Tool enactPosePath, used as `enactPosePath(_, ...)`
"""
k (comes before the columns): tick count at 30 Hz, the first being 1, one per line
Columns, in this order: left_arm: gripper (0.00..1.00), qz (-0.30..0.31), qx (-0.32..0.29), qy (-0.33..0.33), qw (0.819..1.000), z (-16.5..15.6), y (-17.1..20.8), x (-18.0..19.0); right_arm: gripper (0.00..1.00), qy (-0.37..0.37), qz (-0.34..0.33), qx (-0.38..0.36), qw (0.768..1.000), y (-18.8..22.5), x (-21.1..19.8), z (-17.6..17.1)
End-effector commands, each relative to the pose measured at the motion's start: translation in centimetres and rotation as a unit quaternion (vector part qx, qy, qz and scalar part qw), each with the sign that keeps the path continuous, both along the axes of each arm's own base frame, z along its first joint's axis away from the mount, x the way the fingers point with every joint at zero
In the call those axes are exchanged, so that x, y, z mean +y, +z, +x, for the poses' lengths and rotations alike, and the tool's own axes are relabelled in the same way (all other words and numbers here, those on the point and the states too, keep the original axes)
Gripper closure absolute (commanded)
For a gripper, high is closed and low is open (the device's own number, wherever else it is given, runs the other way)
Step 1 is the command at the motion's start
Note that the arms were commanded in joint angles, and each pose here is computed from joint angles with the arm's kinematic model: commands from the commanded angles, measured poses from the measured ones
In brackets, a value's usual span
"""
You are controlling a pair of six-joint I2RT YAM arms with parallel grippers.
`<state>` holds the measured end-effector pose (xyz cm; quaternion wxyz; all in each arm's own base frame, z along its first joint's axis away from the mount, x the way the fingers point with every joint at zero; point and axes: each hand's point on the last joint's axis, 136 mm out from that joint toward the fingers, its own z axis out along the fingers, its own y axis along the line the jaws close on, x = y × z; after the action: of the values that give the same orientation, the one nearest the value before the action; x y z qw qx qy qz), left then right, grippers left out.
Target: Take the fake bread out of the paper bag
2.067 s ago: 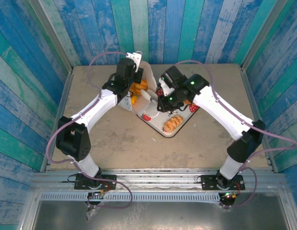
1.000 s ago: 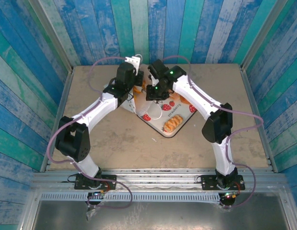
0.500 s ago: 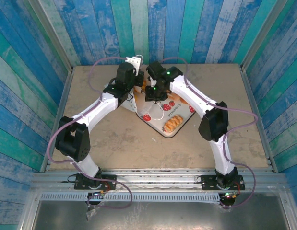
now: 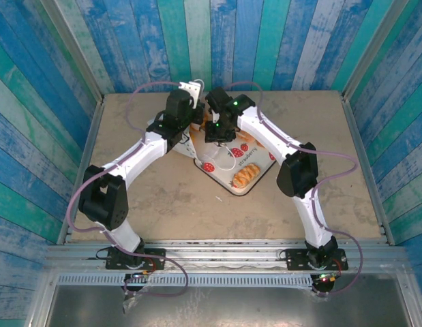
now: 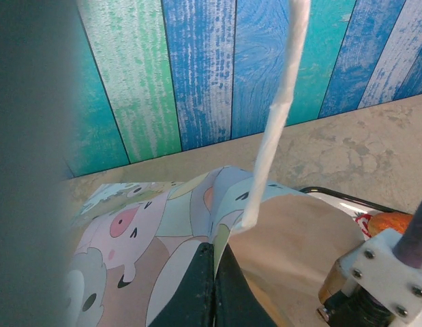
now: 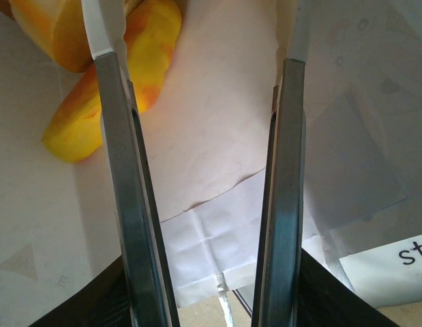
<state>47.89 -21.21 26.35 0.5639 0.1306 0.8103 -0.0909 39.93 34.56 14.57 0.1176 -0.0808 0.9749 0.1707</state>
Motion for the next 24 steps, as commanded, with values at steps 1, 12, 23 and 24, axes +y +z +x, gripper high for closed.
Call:
enactPosePath(1, 1.0, -0.021, -0.043, -0.009, 0.999, -0.8, 4.2, 0.1, 0.52, -0.014, -0.009, -0.003, 1.0, -0.4, -0.4, 0.9)
enactPosePath(12, 1.0, -0.016, -0.043, -0.001, 0.999, -0.7, 4.0, 0.3, 0.68, -0.005, 0.003, -0.019, 1.0, 0.6, 0.1, 1.6)
enactPosePath(23, 1.0, -0.027, -0.044, 0.03, 0.998, 0.0, 3.8, 1.0, 0.82, 0.01, 0.003, -0.051, 0.999, 4.1, -0.6, -0.1)
enactPosePath(24, 1.0, -0.029, -0.044, 0.032, 0.998, 0.0, 3.8, 1.1, 0.83, 0.013, 0.005, -0.053, 0.999, 4.5, -0.6, -0.4)
